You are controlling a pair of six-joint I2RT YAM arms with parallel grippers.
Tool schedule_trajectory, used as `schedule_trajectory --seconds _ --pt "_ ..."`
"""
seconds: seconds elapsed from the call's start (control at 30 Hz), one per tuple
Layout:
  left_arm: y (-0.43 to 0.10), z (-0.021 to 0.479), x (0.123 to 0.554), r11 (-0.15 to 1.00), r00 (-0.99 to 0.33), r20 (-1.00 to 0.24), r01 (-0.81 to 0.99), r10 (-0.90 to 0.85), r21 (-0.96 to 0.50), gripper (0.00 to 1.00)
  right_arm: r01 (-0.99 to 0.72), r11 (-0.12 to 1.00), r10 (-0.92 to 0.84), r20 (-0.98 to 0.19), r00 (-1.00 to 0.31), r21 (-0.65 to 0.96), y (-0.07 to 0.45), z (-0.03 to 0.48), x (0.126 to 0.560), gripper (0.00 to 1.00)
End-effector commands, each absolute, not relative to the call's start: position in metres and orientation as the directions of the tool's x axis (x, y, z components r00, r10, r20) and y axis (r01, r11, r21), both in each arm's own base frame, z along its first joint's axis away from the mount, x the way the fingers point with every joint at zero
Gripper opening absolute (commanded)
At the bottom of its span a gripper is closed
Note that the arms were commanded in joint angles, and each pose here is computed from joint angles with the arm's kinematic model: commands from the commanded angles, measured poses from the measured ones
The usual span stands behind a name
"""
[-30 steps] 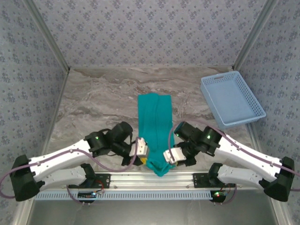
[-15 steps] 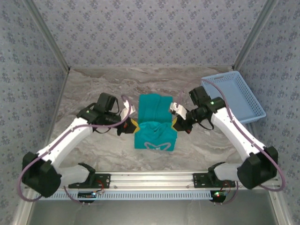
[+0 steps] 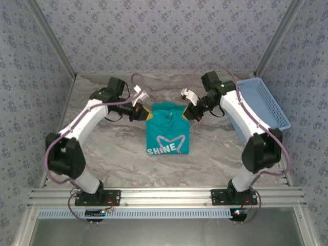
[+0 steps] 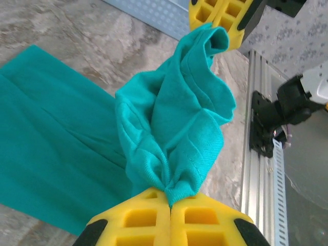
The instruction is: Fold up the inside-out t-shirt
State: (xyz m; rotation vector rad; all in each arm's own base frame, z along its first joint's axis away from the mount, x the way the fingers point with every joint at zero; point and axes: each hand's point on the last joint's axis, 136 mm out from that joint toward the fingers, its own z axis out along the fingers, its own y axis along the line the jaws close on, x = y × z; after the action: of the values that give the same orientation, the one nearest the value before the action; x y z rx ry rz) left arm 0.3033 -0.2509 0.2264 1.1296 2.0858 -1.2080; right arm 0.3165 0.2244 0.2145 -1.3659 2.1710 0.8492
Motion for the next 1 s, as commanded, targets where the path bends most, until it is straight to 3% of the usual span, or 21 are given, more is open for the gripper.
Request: schedule_trajectory --seconds 0.0,0.17,0.37,0.43,0.47,0.53,0.57,0.6,0.77,0.97 --pt "-0.256 0.229 0.327 0.232 -0.565 -0.728 0.825 0.389 -0.516 0.00 -0.873 0.359 -0.624 -0.611 -0.488 0.330 0.220 0.207 0.336 0.00" --pt "-0.264 0.204 0.373 0.258 -0.611 -0.690 0.791 0.389 -0.555 0.00 -0.833 0.417 -0.600 -0.578 -0.553 0.365 0.214 0.177 0.384 0.00" --pt "-0.281 0.152 0.443 0.336 -0.732 -0.585 0.680 0.349 -0.651 0.09 -0.762 0.500 -0.542 -0.538 -0.646 0.411 0.208 0.134 0.437 0.00" --pt "-0.283 0.135 0.466 0.398 -0.767 -0.547 0.642 0.335 -0.656 0.18 -0.743 0.520 -0.532 -0.521 -0.667 0.420 0.206 0.121 0.449 0.00" --pt "-0.282 0.127 0.480 0.448 -0.791 -0.523 0.611 0.317 -0.652 0.29 -0.728 0.545 -0.527 -0.506 -0.683 0.415 0.203 0.113 0.457 0.00" --pt "-0.277 0.111 0.499 0.501 -0.813 -0.502 0.578 0.294 -0.644 0.33 -0.679 0.628 -0.491 -0.482 -0.725 0.380 0.192 0.096 0.477 0.15" --pt "-0.273 0.106 0.508 0.526 -0.823 -0.498 0.561 0.272 -0.640 0.49 -0.640 0.679 -0.463 -0.467 -0.753 0.359 0.185 0.088 0.488 0.28" --pt "-0.269 0.102 0.518 0.550 -0.835 -0.494 0.538 0.242 -0.639 0.99 -0.617 0.705 -0.444 -0.462 -0.768 0.349 0.179 0.082 0.494 0.30" --pt "-0.261 0.134 0.536 0.565 -0.788 -0.588 0.575 0.185 -0.592 1.00 -0.460 0.855 -0.304 -0.485 -0.820 0.241 0.141 0.081 0.524 0.31" --pt "-0.225 0.179 0.550 0.743 -0.707 -0.698 0.526 0.112 -0.414 1.00 -0.261 0.959 -0.154 -0.572 -0.806 0.110 0.112 0.121 0.532 0.39"
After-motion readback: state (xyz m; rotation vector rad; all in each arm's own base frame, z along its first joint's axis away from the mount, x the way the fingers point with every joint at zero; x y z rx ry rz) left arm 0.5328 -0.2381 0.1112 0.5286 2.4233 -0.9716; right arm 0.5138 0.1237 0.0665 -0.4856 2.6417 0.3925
